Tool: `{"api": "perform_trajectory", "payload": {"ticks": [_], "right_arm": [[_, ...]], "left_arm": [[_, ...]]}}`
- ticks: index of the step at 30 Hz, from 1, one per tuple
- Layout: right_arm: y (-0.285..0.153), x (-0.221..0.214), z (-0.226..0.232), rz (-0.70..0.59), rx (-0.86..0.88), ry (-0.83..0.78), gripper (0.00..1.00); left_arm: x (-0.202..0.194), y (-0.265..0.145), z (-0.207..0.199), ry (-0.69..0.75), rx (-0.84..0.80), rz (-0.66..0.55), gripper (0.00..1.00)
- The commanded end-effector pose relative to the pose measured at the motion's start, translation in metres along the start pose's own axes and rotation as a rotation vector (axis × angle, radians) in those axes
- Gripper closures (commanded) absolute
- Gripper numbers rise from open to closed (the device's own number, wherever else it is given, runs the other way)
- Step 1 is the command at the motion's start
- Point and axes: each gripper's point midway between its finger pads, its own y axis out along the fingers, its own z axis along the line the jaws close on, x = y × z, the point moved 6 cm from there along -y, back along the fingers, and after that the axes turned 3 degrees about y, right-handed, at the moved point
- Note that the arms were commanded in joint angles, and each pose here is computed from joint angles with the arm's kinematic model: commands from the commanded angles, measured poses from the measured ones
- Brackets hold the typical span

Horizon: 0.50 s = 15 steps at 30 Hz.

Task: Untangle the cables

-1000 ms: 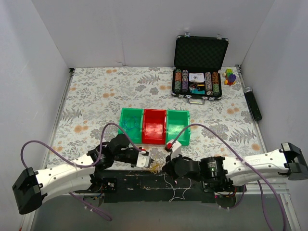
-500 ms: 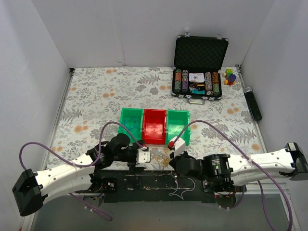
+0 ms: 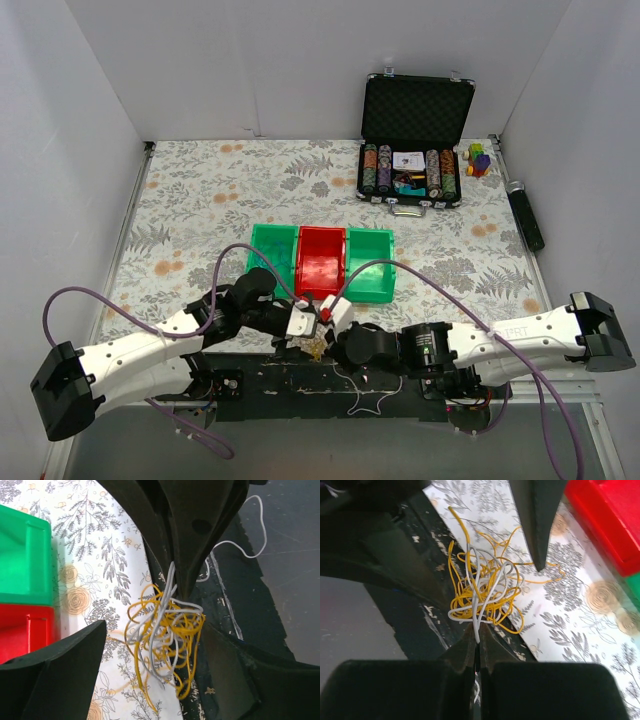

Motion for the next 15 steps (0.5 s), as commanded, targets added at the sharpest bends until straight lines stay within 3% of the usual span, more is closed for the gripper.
{"api": "perform_trajectory", "payload": {"ticks": [1, 3, 4, 5, 8, 15], "right_arm": [[-0.002, 0.037, 0.028, -0.138, 0.146, 0.019, 0.99], [-0.003, 0.037, 0.028, -0.158, 0.157, 0.033, 0.99], [-0.004, 0.036, 0.026, -0.158, 0.156, 0.036, 0.99], [-0.004, 0.039, 0.027, -0.183, 0.172, 0.057, 0.98], [-0.006, 0.031, 0.02, -0.183, 0.171, 0.087, 0.86], [-0.009, 0.013, 0.009, -0.163, 0.161, 0.14, 0.76]], "left_arm": [[0.006, 0.003, -0.007, 0.037, -0.07, -0.048, 0.29], [0.003, 0.002, -0.008, 0.04, -0.078, -0.04, 0.43], [0.003, 0.002, -0.008, 0.04, -0.075, -0.038, 0.54], [0.003, 0.002, -0.008, 0.043, -0.068, -0.035, 0.71], [0.002, 0.001, -0.006, 0.046, -0.05, -0.026, 0.97], [0.009, -0.001, -0.001, 0.038, -0.017, -0.037, 1.0]]}}
